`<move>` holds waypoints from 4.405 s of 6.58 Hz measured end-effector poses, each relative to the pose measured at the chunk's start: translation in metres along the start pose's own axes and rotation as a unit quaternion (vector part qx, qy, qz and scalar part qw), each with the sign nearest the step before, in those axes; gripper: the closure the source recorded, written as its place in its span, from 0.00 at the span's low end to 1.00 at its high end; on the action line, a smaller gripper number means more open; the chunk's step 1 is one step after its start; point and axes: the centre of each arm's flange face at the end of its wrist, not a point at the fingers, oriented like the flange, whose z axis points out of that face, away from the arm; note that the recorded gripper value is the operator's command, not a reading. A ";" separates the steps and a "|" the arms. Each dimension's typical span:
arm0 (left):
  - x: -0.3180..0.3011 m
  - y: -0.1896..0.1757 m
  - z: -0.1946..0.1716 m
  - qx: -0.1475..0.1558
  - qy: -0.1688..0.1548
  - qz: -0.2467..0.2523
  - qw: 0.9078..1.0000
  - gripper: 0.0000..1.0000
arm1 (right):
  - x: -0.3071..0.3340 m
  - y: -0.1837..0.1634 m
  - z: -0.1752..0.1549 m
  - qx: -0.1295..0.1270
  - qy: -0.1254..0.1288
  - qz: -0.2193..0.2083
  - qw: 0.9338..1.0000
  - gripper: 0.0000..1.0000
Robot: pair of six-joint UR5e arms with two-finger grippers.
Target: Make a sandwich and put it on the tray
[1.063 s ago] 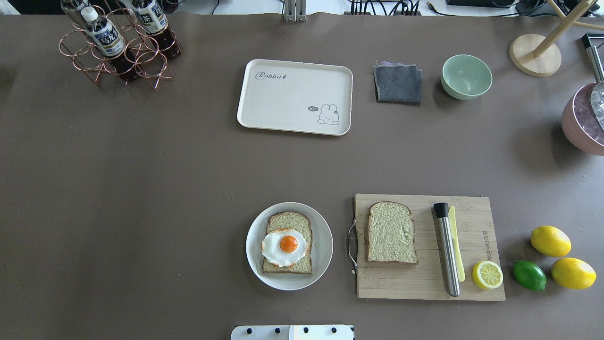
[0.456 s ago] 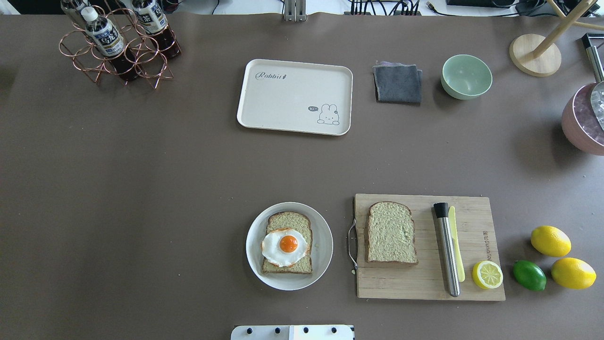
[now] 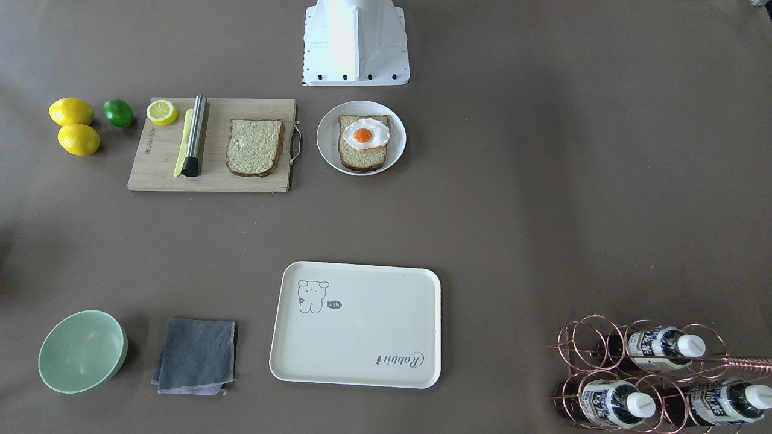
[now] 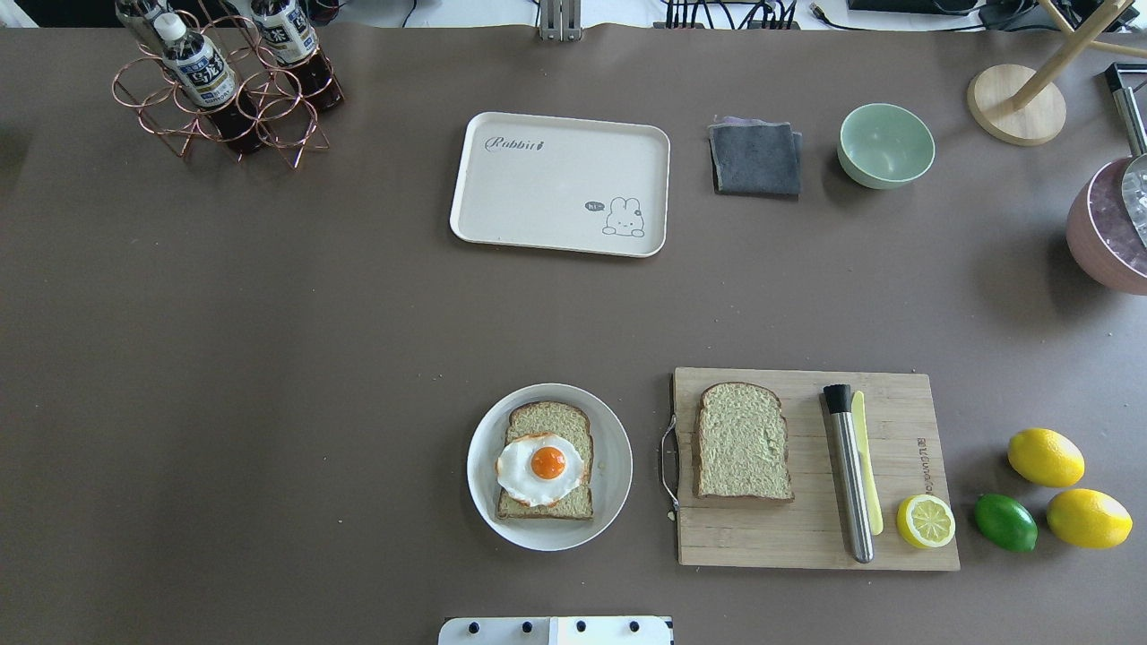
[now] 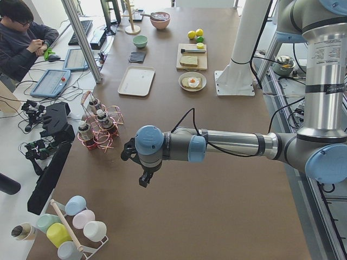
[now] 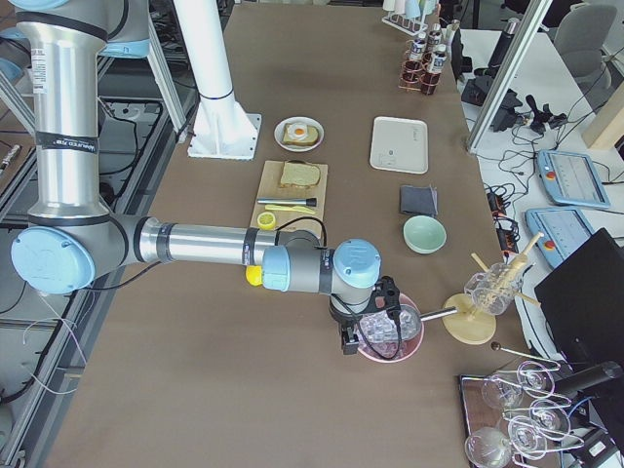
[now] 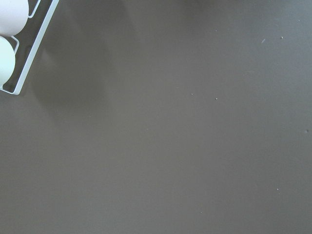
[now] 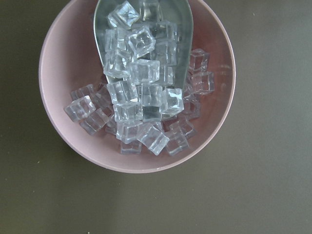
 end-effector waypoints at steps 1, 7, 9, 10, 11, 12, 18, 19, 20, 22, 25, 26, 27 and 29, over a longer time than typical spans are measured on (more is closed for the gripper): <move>0.009 -0.009 -0.006 0.025 0.003 0.019 1.000 0.02 | -0.002 -0.004 -0.003 0.009 0.002 -0.008 1.000 0.00; 0.158 -0.147 0.038 0.062 -0.021 -0.037 0.997 0.02 | -0.101 -0.039 -0.026 0.078 -0.011 -0.001 0.997 0.00; 0.262 -0.176 0.075 0.066 -0.019 -0.092 0.993 0.02 | -0.187 -0.043 -0.032 0.080 -0.037 0.060 0.994 0.00; 0.316 -0.187 0.095 0.067 -0.006 -0.119 0.991 0.02 | -0.234 -0.041 -0.033 0.074 -0.054 0.085 0.992 0.00; 0.367 -0.197 0.111 0.068 0.012 -0.142 0.987 0.02 | -0.278 -0.036 -0.035 0.068 -0.070 0.099 0.990 0.00; 0.427 -0.203 0.129 0.062 0.046 -0.167 0.983 0.02 | -0.325 -0.026 -0.039 0.060 -0.091 0.110 0.988 0.00; 0.569 -0.186 0.175 0.082 0.107 -0.188 0.973 0.02 | -0.519 0.081 0.070 0.073 -0.129 0.176 0.973 0.27; 0.571 -0.185 0.177 0.084 0.107 -0.187 0.973 0.02 | -0.537 0.098 0.083 0.078 -0.126 0.175 0.973 0.39; 0.572 -0.185 0.177 0.084 0.107 -0.187 0.973 0.02 | -0.550 0.110 0.093 0.082 -0.124 0.171 0.974 0.41; 0.573 -0.185 0.177 0.085 0.107 -0.186 0.973 0.02 | -0.562 0.124 0.111 0.087 -0.118 0.158 0.976 0.44; 0.572 -0.185 0.173 0.087 0.109 -0.186 0.973 0.02 | -0.555 0.131 0.145 0.103 -0.134 0.147 0.975 0.45; 0.572 -0.185 0.173 0.088 0.109 -0.186 0.973 0.02 | -0.555 0.133 0.149 0.105 -0.134 0.145 0.975 0.47; 0.573 -0.185 0.172 0.088 0.109 -0.186 0.973 0.02 | -0.557 0.135 0.151 0.106 -0.135 0.143 0.975 0.53; 0.574 -0.185 0.170 0.089 0.111 -0.185 0.972 0.02 | -0.561 0.136 0.152 0.108 -0.137 0.142 0.974 1.00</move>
